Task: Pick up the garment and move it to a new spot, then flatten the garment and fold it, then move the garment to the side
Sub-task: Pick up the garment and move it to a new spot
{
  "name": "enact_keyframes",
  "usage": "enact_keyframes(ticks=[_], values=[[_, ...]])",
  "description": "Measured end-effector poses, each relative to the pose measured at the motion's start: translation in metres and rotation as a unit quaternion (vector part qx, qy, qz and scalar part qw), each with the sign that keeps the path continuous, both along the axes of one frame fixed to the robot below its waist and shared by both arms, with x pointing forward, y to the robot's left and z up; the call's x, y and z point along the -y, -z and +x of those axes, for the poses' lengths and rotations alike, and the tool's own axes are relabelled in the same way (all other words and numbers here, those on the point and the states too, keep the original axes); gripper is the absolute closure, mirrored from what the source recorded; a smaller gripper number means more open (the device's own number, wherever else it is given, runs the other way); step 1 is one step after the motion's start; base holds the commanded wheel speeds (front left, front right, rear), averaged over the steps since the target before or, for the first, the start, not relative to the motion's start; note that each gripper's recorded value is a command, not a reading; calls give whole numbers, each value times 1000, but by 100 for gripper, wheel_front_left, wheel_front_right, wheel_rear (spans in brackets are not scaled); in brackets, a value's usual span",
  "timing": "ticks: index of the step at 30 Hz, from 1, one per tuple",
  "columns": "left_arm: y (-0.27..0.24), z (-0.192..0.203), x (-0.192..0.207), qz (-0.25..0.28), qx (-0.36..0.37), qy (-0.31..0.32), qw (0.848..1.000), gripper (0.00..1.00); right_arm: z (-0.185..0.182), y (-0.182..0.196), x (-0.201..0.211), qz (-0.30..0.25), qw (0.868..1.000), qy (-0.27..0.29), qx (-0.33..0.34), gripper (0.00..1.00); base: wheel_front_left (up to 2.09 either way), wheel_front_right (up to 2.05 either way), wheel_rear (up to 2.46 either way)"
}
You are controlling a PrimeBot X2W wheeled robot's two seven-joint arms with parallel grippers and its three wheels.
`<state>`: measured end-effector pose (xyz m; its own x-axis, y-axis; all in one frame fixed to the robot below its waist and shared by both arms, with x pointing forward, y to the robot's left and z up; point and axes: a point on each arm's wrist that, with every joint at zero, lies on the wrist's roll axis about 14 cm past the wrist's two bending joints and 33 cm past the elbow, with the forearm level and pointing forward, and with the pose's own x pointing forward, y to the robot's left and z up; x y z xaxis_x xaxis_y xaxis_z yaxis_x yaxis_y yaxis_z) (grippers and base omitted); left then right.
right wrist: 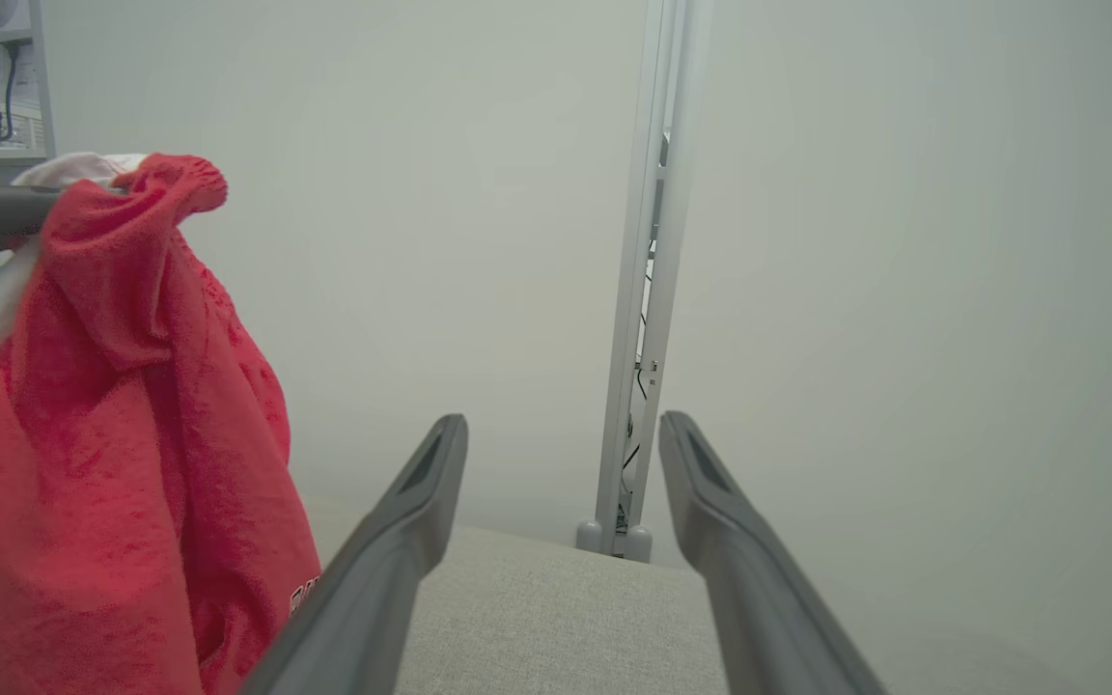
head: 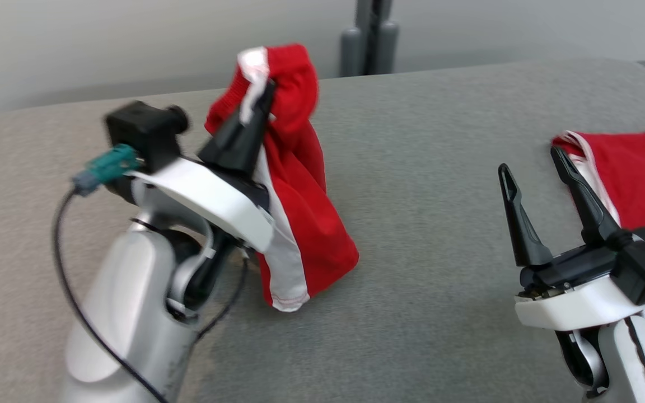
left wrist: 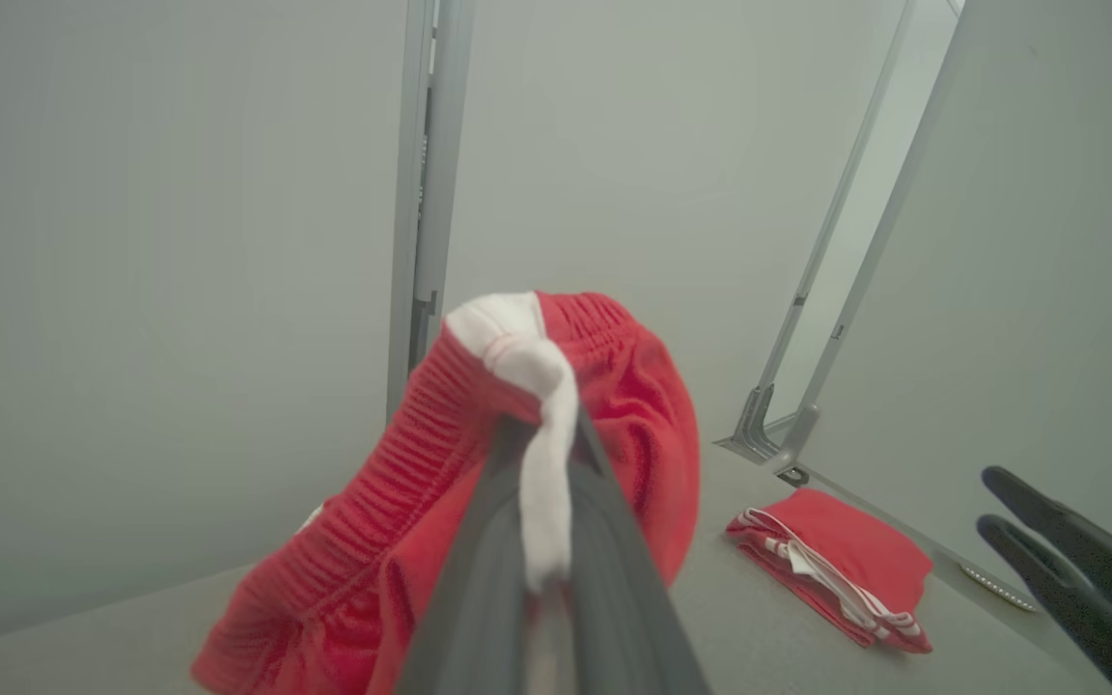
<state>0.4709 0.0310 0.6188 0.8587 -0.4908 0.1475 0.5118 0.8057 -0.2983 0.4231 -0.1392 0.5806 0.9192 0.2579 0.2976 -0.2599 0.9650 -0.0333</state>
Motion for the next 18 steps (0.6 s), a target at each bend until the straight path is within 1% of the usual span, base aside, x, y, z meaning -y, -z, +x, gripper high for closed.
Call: enact_keyframes(ticks=[5,8,13,14,15,16,17,18], values=[[41,-7,69,16,-43,80,996,100,-10,-3,35,4,998,56,1,0,0,0,0],[66,-10,104,40,-59,118,990,100,-17,1,55,4,996,88,-5,0,0,0,0],[112,-27,157,82,-85,190,975,100,-30,8,82,10,990,136,-21,0,0,0,0],[120,-31,165,89,-90,201,971,84,-33,10,87,10,989,145,-24,0,0,0,0],[128,-35,172,95,-95,210,968,40,-36,12,92,11,988,153,-27,0,0,0,0],[136,-39,178,101,-100,219,965,5,-38,13,96,12,987,159,-30,0,0,0,0],[145,-44,183,104,-112,229,961,0,-40,16,99,12,986,166,-34,0,0,0,0],[152,-49,188,107,-120,237,958,0,-41,17,102,12,985,171,-37,0,0,0,0]])
